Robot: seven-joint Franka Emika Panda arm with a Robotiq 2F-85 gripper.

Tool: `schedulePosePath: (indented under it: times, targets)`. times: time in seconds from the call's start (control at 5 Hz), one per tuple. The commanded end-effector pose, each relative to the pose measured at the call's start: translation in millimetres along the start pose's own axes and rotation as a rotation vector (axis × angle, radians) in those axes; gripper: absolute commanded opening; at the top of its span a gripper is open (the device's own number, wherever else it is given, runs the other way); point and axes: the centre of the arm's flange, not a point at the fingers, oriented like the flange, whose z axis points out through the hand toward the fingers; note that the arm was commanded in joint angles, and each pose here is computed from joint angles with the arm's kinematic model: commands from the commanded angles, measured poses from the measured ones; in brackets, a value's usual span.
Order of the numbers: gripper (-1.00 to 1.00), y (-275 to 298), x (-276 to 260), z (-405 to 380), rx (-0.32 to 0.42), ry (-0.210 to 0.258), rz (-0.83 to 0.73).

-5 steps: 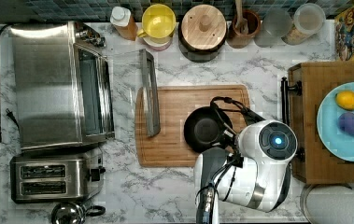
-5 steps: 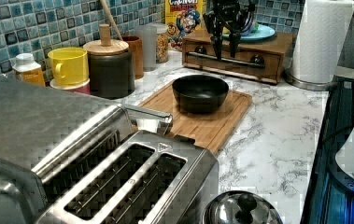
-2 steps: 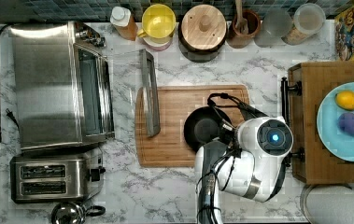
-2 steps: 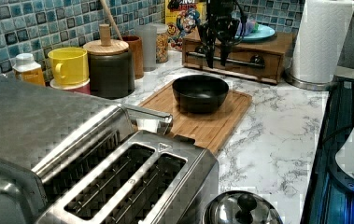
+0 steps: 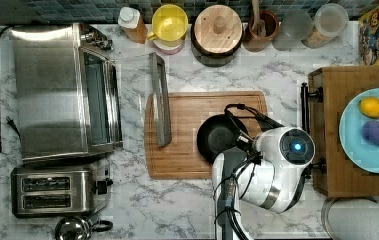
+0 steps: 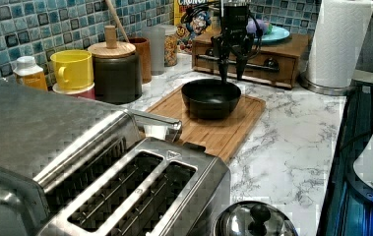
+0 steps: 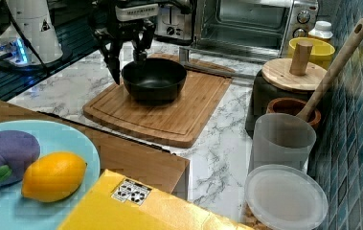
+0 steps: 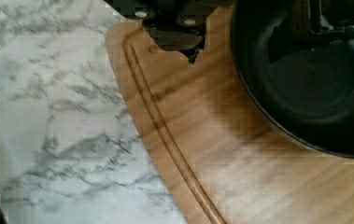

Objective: Pick up the bowl.

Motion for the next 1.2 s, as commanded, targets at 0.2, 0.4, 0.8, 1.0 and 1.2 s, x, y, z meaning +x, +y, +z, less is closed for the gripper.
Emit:
schedulePosePath:
  times: [0.2,0.4,0.8,1.0,1.2]
  targets:
    - [0.0,-11.8,1.4,18.7,-0.033,-0.007,-0.061]
    - [0.0,-14.8,3.6,22.6,-0.033,-0.004,-0.062]
    - [-1.0,-18.9,3.7,24.0,-0.052,0.0,-0.05]
    - [-1.0,-16.7,2.9,19.8,-0.031,0.008,-0.028]
    - [-1.0,-14.4,1.8,13.9,-0.018,0.017,-0.007]
